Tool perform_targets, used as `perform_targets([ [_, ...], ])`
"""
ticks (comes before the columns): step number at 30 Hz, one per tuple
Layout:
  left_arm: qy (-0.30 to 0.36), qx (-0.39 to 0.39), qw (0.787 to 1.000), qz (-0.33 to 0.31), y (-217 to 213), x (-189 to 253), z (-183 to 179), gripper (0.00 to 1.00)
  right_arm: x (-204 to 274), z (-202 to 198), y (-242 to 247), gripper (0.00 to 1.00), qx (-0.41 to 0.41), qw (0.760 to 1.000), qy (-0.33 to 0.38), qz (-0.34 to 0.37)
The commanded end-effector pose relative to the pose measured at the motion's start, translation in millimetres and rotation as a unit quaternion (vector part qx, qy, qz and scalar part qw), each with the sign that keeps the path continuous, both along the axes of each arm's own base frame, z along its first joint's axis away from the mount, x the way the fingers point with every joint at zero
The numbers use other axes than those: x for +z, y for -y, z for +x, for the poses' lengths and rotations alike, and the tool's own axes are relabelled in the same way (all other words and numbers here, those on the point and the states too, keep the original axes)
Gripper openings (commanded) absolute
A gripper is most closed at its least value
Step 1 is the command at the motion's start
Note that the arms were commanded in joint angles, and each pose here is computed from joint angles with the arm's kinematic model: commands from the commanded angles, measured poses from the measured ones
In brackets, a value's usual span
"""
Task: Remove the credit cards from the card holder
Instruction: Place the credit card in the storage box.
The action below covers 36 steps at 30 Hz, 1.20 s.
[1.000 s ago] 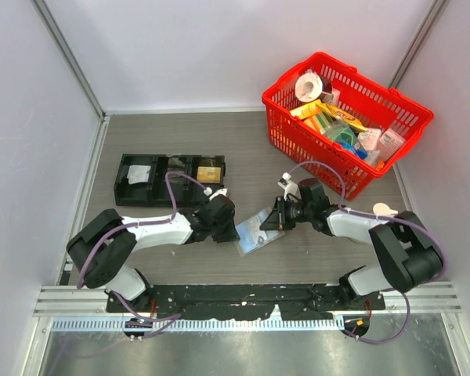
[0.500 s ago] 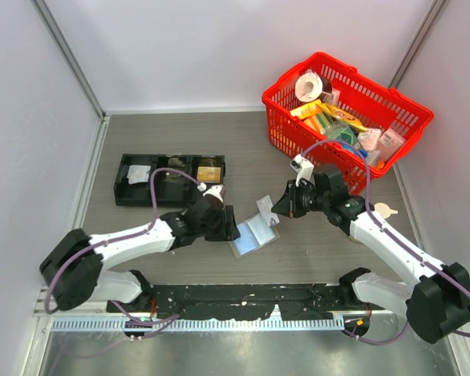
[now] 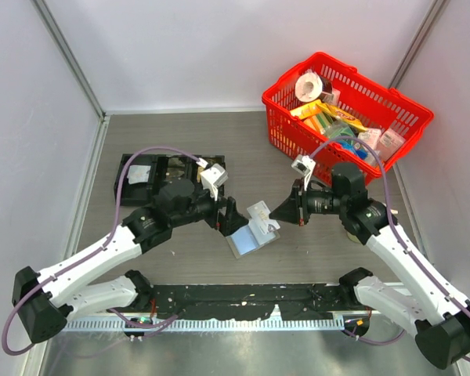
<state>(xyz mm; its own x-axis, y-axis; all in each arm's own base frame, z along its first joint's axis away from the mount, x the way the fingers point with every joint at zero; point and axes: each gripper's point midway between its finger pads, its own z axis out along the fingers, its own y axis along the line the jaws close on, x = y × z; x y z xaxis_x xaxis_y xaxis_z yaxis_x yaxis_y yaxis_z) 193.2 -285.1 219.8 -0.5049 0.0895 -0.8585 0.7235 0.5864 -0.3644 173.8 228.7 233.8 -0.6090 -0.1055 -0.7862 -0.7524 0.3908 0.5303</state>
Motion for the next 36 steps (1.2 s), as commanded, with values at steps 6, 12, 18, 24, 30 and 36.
perform_targets([
  [6,0.06,-0.183,0.979,-0.064,27,49,-32,0.89,45,-39,-13,0.01,0.119,0.987,0.077,0.077],
  [12,0.037,-0.24,0.966,-0.092,39,57,-46,0.73,41,-42,-15,0.01,0.124,0.986,0.081,0.07],
  [18,0.022,-0.248,0.963,-0.105,41,58,-48,0.11,37,-41,-16,0.01,0.124,0.987,0.083,0.067],
  [24,-0.004,-0.182,0.976,-0.123,25,59,-20,0.0,32,-28,-14,0.23,0.082,0.992,0.084,0.053],
  [30,-0.057,0.04,0.994,-0.09,-42,32,53,0.0,18,2,-4,0.74,-0.017,0.996,0.081,0.016],
  [36,-0.115,0.376,0.919,-0.003,-193,-8,127,0.0,15,21,11,0.81,-0.095,0.991,0.095,-0.005],
])
